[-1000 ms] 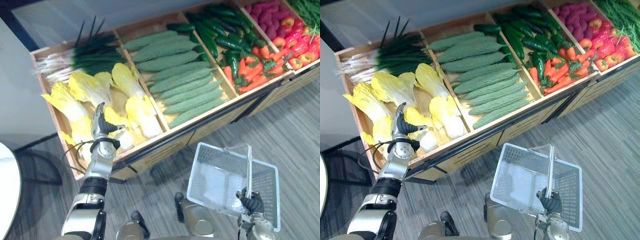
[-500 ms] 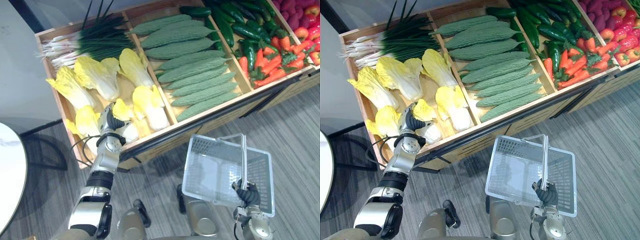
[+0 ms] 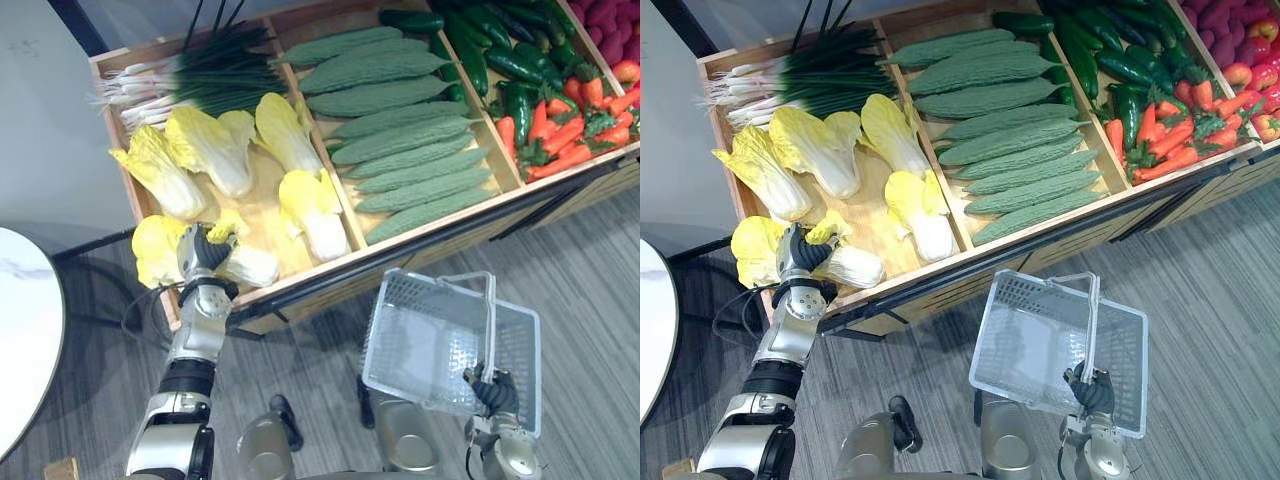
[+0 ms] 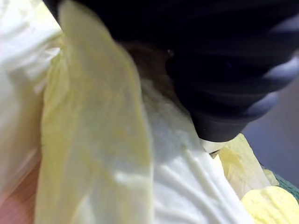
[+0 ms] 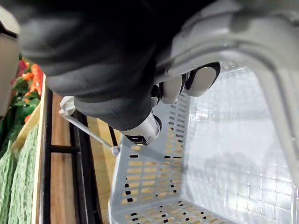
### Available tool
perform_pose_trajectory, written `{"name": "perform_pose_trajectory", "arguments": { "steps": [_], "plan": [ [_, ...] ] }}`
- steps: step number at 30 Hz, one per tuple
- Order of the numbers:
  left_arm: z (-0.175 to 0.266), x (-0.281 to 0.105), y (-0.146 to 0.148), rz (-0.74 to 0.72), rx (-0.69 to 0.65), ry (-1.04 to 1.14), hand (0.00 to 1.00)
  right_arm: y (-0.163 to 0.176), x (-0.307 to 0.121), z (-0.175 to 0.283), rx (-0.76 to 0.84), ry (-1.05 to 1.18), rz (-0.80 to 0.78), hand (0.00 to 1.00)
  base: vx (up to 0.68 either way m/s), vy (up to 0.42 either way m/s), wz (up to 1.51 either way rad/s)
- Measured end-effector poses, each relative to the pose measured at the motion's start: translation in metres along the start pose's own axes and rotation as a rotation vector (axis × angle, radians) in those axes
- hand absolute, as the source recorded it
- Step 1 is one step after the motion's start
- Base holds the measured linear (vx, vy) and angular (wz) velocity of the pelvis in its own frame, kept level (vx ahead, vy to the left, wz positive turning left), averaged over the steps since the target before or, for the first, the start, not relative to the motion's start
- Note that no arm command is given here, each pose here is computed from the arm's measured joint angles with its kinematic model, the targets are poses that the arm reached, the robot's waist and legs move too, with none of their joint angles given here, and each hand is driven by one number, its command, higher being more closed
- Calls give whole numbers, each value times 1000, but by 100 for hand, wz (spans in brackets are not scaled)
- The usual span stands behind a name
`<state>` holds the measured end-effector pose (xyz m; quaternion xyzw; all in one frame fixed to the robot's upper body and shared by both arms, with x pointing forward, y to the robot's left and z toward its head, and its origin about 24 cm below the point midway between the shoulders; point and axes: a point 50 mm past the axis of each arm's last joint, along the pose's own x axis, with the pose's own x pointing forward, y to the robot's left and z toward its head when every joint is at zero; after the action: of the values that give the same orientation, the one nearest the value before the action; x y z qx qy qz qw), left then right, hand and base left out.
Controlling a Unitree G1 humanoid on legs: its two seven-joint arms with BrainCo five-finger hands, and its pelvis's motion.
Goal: Pick vegetable in the basket
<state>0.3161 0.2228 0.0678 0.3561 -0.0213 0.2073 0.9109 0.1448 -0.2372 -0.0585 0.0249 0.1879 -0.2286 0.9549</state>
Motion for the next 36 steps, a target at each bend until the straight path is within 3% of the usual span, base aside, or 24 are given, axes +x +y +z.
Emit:
{"name": "perform_pose_trajectory", "arguments": {
  "steps": [8, 18, 25, 32, 36],
  "plan": [
    [34, -22, -11, -17, -140, -139, 100, -13, 2, 2, 7, -8, -62, 100, 26, 7, 3],
    [93, -50, 18, 139, -402, -383, 100, -23, -2, 36, 38, -160, -126, 100, -34, -2, -27],
    [124, -85, 5, 33, -557, -508, 100, -29, -24, 62, 63, -287, -181, 100, -16, 65, -63],
    [130, -96, -3, -56, -641, -519, 100, 1, -29, 95, 28, -436, -91, 100, -35, 46, -139],
    [126, -97, -11, -106, -659, -500, 100, 32, -10, 119, -20, -530, 64, 100, 77, -59, -178]
  ]
}}
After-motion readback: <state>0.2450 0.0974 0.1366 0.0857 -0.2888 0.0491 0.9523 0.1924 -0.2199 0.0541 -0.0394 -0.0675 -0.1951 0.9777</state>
